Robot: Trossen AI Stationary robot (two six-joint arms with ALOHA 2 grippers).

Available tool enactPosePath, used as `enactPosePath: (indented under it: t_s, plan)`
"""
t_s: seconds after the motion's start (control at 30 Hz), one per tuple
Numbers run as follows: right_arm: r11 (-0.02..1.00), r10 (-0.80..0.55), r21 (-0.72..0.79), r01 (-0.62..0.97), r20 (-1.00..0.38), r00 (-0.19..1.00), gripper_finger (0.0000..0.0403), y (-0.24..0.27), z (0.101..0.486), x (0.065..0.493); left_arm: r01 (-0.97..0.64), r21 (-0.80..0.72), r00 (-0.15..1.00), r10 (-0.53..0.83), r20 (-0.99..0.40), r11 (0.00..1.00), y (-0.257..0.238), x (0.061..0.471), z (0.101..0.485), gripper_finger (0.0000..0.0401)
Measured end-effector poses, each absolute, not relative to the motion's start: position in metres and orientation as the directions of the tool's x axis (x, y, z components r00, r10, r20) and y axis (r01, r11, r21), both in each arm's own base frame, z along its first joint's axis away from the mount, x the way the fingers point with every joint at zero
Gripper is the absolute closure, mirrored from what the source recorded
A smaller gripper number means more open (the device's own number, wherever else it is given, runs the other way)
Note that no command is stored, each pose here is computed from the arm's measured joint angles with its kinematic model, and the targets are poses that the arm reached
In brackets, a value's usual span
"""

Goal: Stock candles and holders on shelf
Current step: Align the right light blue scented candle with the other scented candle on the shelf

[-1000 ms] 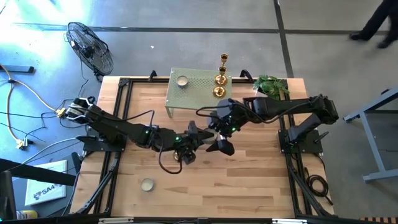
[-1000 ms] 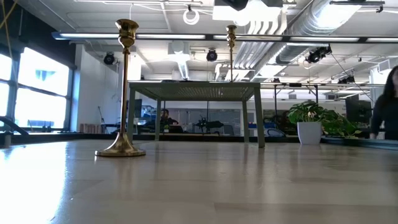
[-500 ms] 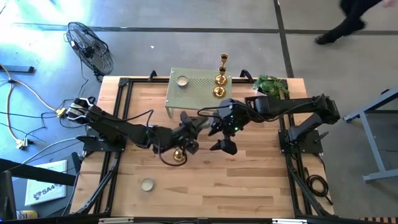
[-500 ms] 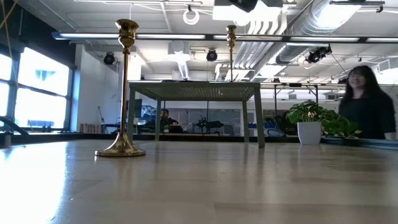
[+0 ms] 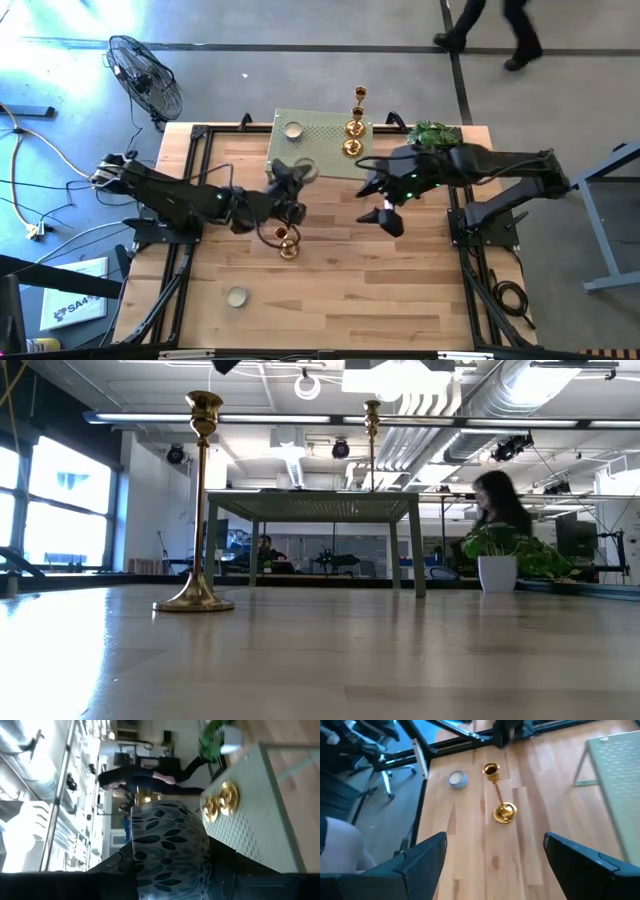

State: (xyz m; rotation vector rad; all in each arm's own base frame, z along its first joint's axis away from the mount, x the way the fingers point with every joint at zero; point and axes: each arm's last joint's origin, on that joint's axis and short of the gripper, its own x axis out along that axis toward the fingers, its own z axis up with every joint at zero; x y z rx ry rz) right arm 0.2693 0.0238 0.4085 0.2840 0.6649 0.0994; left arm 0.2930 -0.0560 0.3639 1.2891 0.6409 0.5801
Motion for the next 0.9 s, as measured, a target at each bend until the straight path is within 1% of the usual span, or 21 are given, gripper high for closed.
enactPosePath:
  t_s: [0.23,0.33,0.43,0.5,0.63,0.8,0.9]
  plan:
    - [0.965,0.117,0.257,0.059,-0.617,0.778,0.0078,0.020,0.416,0.248,-0.047,0.971,0.566,0.807,-0.168,0.235,-0.020,0.255,0.374,0.0254]
    - [0.970,0.102,0.236,0.062,-0.621,0.777,0.0078,0.020,0.416,0.245,-0.066,0.953,0.518,0.826,-0.221,0.296,-0.005,0.244,0.371,0.0253]
    - [0.975,0.084,0.212,0.065,-0.623,0.778,0.0078,0.019,0.416,0.245,-0.051,0.926,0.479,0.823,-0.306,0.374,0.009,0.237,0.362,0.0253]
    - [0.976,0.082,0.209,0.064,-0.623,0.778,0.0078,0.019,0.416,0.245,-0.006,0.905,0.459,0.805,-0.374,0.425,0.016,0.234,0.355,0.0253]
    - [0.977,0.080,0.204,0.062,-0.623,0.778,0.0078,0.018,0.416,0.245,-0.003,0.870,0.423,0.789,-0.445,0.493,0.029,0.240,0.344,0.0252]
    - [0.978,0.066,0.194,0.072,-0.623,0.779,0.0078,0.018,0.416,0.245,0.011,0.845,0.351,0.789,-0.504,0.535,0.046,0.251,0.328,0.0252]
    - [0.978,0.065,0.194,0.073,-0.623,0.779,0.0078,0.018,0.416,0.245,0.028,0.808,0.346,0.753,-0.560,0.588,0.054,0.257,0.319,0.0252]
